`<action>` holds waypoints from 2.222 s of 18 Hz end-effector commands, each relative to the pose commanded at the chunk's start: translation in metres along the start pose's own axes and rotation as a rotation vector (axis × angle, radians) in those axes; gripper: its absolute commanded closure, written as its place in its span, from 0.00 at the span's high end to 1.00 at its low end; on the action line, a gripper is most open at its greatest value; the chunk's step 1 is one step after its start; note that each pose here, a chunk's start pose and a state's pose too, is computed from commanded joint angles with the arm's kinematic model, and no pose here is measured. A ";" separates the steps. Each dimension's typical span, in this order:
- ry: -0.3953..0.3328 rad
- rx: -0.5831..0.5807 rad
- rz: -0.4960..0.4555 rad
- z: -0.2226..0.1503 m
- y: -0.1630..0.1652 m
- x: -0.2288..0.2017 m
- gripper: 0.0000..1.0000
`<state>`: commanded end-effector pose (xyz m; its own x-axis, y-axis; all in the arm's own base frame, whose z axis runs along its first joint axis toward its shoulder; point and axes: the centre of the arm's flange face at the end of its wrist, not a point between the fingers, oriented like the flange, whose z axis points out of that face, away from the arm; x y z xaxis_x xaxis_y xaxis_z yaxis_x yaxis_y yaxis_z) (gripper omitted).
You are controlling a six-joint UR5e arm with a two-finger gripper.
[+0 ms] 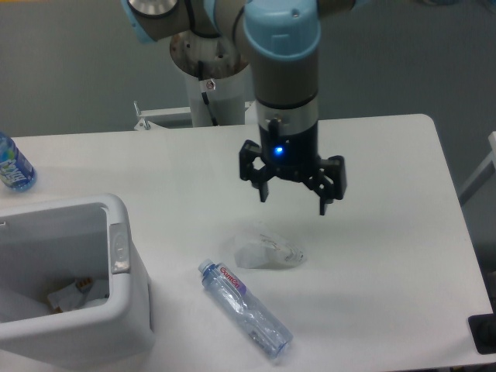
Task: Place the trash in the trash can
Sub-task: 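Move the gripper over the crumpled clear plastic bag and descend, then close the gripper on the crumpled plastic bag and lift it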
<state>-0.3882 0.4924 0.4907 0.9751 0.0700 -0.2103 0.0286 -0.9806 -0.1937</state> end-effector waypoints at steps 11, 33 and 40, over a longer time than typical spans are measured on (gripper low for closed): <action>0.043 -0.021 -0.030 0.041 0.007 0.016 1.00; 0.188 -0.105 0.702 0.247 0.038 0.069 1.00; 0.175 -0.117 0.695 0.260 0.047 0.088 0.76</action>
<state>-0.3583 0.5001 0.2142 0.7974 -0.5968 -0.0895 -0.5964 -0.8020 0.0344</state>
